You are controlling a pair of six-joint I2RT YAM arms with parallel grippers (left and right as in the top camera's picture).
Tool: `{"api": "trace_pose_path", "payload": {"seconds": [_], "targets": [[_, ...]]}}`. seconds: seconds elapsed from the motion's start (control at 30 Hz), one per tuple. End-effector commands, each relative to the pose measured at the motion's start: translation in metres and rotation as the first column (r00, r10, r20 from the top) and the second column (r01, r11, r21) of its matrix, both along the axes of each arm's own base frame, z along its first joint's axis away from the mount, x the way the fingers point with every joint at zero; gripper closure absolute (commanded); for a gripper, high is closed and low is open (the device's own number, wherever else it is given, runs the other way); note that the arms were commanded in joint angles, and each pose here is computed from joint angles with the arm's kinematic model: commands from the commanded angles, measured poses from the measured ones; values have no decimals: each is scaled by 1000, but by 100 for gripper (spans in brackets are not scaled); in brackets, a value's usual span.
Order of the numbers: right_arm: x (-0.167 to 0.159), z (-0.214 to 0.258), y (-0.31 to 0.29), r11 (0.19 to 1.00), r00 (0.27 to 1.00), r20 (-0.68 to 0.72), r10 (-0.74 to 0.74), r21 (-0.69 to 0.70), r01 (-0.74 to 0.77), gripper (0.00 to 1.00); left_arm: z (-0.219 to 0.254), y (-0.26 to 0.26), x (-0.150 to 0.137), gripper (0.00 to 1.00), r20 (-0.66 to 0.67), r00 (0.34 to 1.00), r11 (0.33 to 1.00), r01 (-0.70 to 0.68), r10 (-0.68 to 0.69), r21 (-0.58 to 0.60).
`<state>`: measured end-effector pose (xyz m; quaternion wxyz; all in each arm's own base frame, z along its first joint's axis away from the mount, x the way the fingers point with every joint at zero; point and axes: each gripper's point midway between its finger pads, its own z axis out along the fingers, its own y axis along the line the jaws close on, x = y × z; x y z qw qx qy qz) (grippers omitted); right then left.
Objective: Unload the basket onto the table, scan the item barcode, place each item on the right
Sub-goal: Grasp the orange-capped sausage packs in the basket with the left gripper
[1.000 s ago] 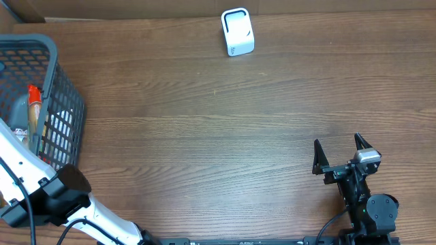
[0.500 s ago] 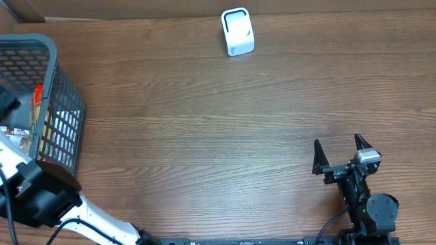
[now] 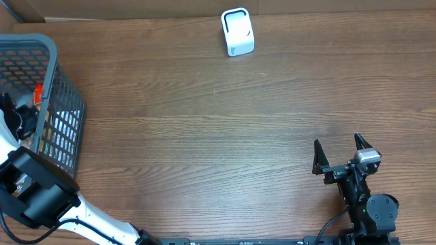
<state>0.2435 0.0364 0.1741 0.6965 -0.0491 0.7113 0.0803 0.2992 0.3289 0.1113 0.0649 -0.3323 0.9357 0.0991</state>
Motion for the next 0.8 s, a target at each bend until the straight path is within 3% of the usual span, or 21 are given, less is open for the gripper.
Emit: {"api": "trace_pose_path", "payload": {"seconds": [0.0, 0.3, 0.47, 0.6, 0.77], "targets": [[0, -2, 0, 1000, 1000, 5, -3, -5, 3, 0, -18, 5, -10, 13, -50, 998, 999, 26, -25, 18], [0, -2, 0, 1000, 1000, 5, -3, -5, 3, 0, -51, 3, -11, 10, -45, 999, 999, 27, -26, 23], [0, -2, 0, 1000, 1000, 5, -3, -4, 3, 0, -54, 3, -11, 17, -42, 999, 999, 27, -25, 26], [0, -2, 0, 1000, 1000, 5, -3, -4, 3, 0, -54, 3, -10, 35, -40, 999, 999, 27, -26, 27], [0, -2, 0, 1000, 1000, 5, -3, -4, 3, 0, -54, 4, -9, 86, -32, 999, 999, 28, -27, 28]]}}
